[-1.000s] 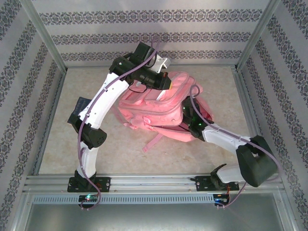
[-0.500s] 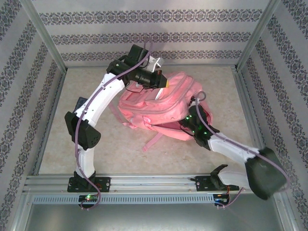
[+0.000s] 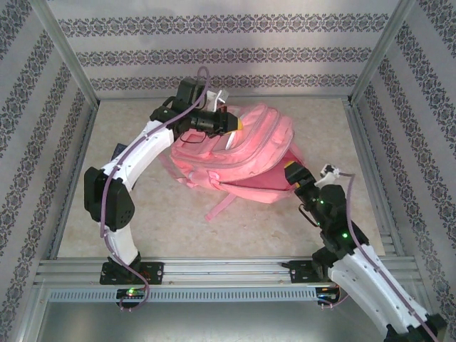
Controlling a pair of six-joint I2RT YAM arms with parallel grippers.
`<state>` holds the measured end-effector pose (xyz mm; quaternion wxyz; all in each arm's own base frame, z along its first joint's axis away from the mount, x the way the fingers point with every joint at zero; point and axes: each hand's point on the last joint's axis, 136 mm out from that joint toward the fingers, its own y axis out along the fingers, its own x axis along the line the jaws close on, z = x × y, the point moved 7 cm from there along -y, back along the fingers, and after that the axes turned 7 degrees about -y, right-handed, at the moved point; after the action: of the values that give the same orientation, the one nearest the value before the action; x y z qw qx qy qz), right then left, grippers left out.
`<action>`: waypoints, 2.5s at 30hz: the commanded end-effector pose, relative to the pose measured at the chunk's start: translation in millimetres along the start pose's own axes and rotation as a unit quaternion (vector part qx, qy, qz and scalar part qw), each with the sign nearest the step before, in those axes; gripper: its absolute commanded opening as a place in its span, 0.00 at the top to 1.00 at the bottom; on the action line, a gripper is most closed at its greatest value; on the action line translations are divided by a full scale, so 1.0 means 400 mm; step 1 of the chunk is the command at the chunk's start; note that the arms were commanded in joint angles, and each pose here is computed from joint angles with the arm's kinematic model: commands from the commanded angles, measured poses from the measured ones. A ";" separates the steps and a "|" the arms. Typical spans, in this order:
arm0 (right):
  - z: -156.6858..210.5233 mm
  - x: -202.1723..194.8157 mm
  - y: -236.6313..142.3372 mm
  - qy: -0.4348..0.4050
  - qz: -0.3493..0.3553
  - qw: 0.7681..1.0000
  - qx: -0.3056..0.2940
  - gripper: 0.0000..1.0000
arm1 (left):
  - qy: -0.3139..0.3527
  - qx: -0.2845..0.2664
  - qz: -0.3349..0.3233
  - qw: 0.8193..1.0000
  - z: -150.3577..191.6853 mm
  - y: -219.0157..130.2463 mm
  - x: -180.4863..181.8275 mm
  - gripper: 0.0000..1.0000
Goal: Pack the student bag
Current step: Close the student bag at the center of the table, then move the book to the middle-left of the table.
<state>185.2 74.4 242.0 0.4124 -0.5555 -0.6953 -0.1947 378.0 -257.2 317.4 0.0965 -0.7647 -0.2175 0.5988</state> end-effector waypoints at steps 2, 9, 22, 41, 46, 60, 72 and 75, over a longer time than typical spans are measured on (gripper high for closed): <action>-0.013 -0.041 -0.042 -0.070 0.085 0.994 0.004 0.22 | 0.006 -0.050 0.016 0.999 -0.020 0.002 0.021 1.00; -0.007 -0.009 -0.022 -0.096 0.066 0.992 0.042 0.27 | -0.009 -0.008 -0.008 1.000 0.052 0.111 0.084 0.69; 0.066 0.040 0.028 -0.200 0.047 0.970 0.131 0.41 | -0.141 -0.271 -0.318 0.897 -0.006 -0.377 0.343 0.29; 0.168 0.088 0.064 -0.234 -0.013 0.948 0.213 0.43 | -0.445 -0.282 -0.406 0.747 0.054 -0.521 0.868 0.21; 0.173 0.090 0.062 -0.230 -0.020 0.949 0.216 0.43 | -0.494 -0.291 -0.384 0.724 0.131 -0.497 0.881 0.21; 0.222 0.112 0.092 -0.235 -0.020 0.939 0.251 0.42 | -0.549 -0.305 -0.335 0.702 0.413 -0.405 0.760 0.24; 0.337 0.159 0.140 -0.267 -0.033 0.908 0.322 0.42 | -0.419 -0.239 -0.235 0.844 0.505 -0.218 0.581 0.24; 0.369 0.181 0.144 -0.273 -0.043 0.898 0.342 0.42 | -0.350 -0.225 -0.254 0.873 0.501 -0.241 0.529 0.23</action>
<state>183.1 227.4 187.8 0.3663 -0.4048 -0.8108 0.2112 209.1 -96.7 101.9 -0.0422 -0.3847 -0.5562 0.7354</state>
